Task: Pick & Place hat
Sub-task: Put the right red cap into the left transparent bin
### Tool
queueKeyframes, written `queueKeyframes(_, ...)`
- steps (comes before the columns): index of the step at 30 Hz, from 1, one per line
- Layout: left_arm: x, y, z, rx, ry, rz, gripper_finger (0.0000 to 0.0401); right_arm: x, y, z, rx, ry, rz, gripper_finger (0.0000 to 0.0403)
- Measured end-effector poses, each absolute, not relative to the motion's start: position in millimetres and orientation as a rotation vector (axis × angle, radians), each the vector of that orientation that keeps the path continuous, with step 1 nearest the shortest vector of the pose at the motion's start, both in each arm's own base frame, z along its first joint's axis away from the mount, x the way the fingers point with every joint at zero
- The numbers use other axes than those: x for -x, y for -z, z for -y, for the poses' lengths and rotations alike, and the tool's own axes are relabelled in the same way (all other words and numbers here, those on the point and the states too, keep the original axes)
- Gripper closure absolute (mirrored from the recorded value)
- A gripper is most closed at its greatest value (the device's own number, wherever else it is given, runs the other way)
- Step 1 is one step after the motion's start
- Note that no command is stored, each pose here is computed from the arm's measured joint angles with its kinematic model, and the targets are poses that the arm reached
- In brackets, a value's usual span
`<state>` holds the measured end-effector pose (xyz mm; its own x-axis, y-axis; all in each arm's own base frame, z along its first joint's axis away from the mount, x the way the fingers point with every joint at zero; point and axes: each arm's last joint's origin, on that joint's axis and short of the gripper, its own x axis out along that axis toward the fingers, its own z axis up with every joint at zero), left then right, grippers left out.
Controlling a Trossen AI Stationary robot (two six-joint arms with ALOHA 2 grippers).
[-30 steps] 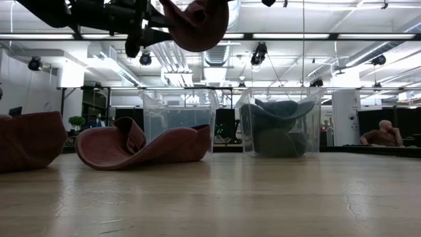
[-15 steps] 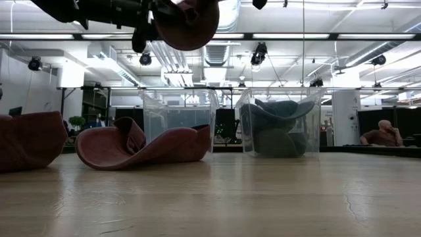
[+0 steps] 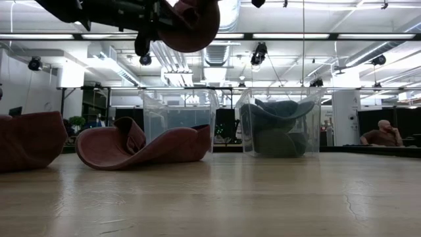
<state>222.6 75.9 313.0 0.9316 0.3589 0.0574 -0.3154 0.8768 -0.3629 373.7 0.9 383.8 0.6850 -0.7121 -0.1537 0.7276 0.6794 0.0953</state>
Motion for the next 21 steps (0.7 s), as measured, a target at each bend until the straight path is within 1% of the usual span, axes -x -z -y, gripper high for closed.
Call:
queueKeyframes(6,-222.1,-311.1,-75.8,0.386,-0.356,0.107,0.0392,-370.4,-382.3,-1.5,-0.099,0.742,-0.183,0.0339)
queueKeyframes(13,-221.0,-309.2,-77.8,0.450,-0.419,0.111,0.0392,-350.9,-373.8,-0.5,-0.115,0.774,-0.349,0.0280)
queueKeyframes(17,-220.5,-306.7,-79.2,0.499,-0.494,0.031,0.0392,-338.0,-370.0,0.5,-0.111,0.802,-0.441,0.0256)
queueKeyframes(21,-220.9,-316.0,-80.6,0.545,-0.564,-0.060,0.0392,-332.3,-374.0,0.9,-0.088,0.798,-0.451,0.0248)
